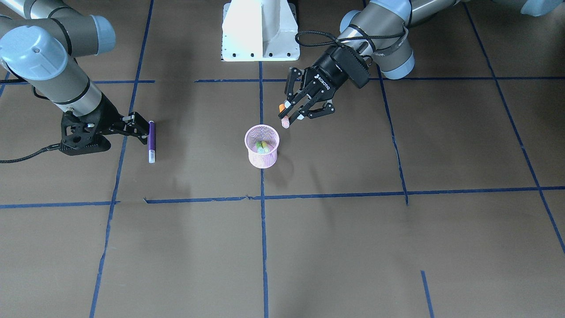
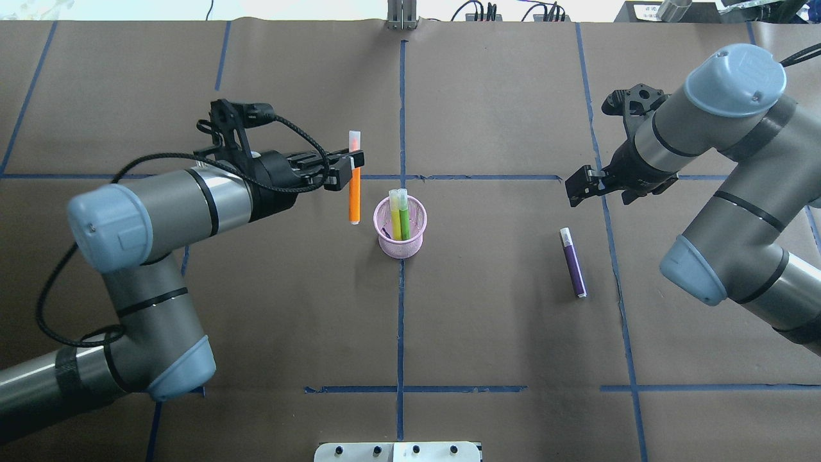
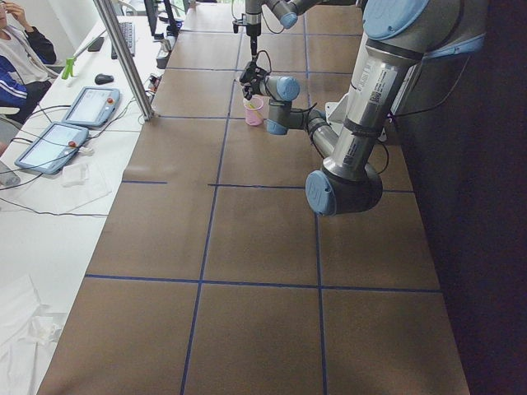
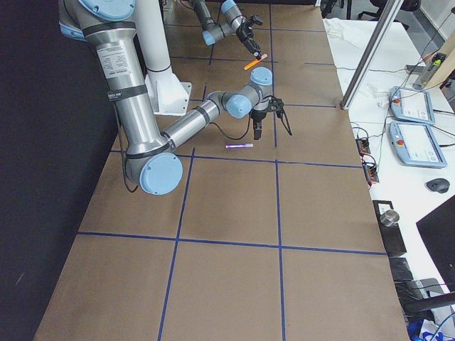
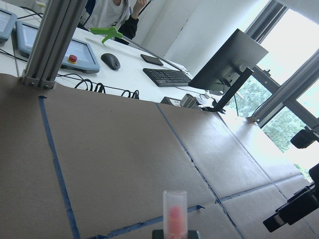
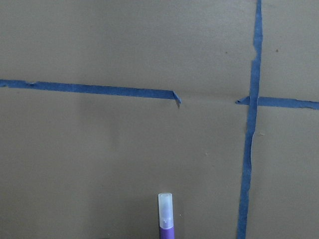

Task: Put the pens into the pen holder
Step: 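Carry the orange marker over the cup with the left gripper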

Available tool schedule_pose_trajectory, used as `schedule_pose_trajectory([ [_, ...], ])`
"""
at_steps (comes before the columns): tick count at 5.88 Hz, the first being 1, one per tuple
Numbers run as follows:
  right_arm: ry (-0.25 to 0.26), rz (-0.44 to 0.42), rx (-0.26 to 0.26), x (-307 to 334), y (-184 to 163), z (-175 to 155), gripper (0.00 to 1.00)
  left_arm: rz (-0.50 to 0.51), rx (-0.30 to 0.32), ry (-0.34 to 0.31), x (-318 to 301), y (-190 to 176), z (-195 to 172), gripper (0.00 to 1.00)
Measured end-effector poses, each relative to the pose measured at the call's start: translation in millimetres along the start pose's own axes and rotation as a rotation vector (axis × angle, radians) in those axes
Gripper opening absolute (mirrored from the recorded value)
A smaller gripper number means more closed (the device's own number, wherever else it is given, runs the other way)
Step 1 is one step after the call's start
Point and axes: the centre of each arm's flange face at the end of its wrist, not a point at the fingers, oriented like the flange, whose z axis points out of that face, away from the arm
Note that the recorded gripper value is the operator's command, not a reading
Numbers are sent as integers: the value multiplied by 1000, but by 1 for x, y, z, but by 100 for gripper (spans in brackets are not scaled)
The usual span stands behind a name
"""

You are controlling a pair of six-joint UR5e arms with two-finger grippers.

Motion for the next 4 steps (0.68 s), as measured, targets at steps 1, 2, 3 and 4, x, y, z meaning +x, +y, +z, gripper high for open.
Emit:
schedule_pose_trajectory([
  [1, 0, -2, 1, 0, 0, 0, 100, 38, 32, 6, -1, 1, 2, 0],
  [2, -2, -6, 2, -1, 0, 0, 100, 108, 76, -19, 1, 5, 8, 0],
  [3, -3, -8, 3, -2, 0, 0, 100, 155, 112, -47, 7, 19, 15, 0],
  [4, -2, -8, 3, -1, 0, 0, 100, 165, 137, -74, 14, 35, 24, 0],
])
